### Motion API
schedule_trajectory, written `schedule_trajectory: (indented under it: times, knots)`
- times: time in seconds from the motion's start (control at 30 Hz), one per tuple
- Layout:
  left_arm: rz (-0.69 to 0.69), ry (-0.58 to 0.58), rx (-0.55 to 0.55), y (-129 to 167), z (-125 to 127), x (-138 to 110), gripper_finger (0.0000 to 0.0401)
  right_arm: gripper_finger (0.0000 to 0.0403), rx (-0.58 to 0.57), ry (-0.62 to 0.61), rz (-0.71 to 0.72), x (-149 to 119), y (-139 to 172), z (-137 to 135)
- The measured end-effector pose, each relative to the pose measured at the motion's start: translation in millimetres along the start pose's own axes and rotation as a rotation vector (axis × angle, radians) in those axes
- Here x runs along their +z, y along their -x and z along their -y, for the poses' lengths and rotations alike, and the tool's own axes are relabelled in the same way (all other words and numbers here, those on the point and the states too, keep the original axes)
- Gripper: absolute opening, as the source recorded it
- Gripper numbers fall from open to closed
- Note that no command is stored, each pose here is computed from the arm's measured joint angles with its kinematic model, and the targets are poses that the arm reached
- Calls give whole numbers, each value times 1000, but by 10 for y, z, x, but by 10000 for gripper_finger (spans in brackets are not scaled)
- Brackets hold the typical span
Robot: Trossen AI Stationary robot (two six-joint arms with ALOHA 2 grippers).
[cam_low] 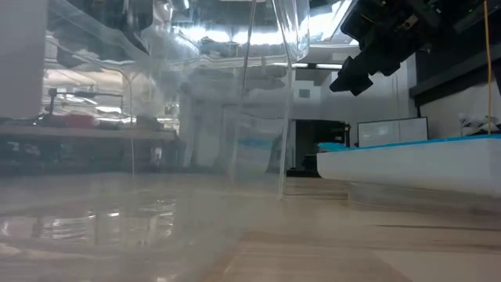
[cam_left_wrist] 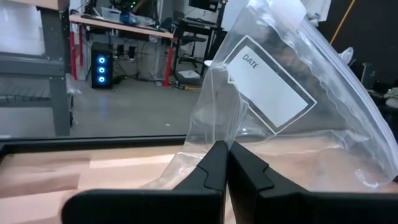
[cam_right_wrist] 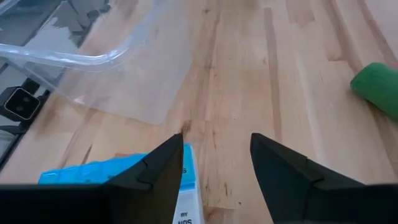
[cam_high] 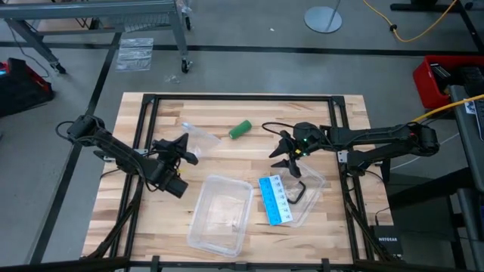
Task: Roll bandage
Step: Prepare the transparent zip bag
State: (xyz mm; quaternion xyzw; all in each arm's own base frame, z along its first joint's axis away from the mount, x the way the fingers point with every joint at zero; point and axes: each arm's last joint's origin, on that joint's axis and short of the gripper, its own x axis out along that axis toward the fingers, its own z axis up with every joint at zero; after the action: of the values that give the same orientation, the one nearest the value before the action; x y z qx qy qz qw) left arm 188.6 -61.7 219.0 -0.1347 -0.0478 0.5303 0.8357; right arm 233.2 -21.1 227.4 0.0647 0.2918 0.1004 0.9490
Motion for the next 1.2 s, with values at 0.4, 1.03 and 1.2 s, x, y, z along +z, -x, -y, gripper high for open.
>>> schedule_trajectory:
  times: [0.4,1.03,1.2]
  knots:
    - [-1,-71,-17,4,157,-61,0,193,-125,88,129,132,11,33]
    - [3,-243,-53,15,576,-38,0,193,-190,180,398,375,-104,92]
    - [-12,-287,-73,19,649,-14,0,193,-190,183,417,366,-245,142]
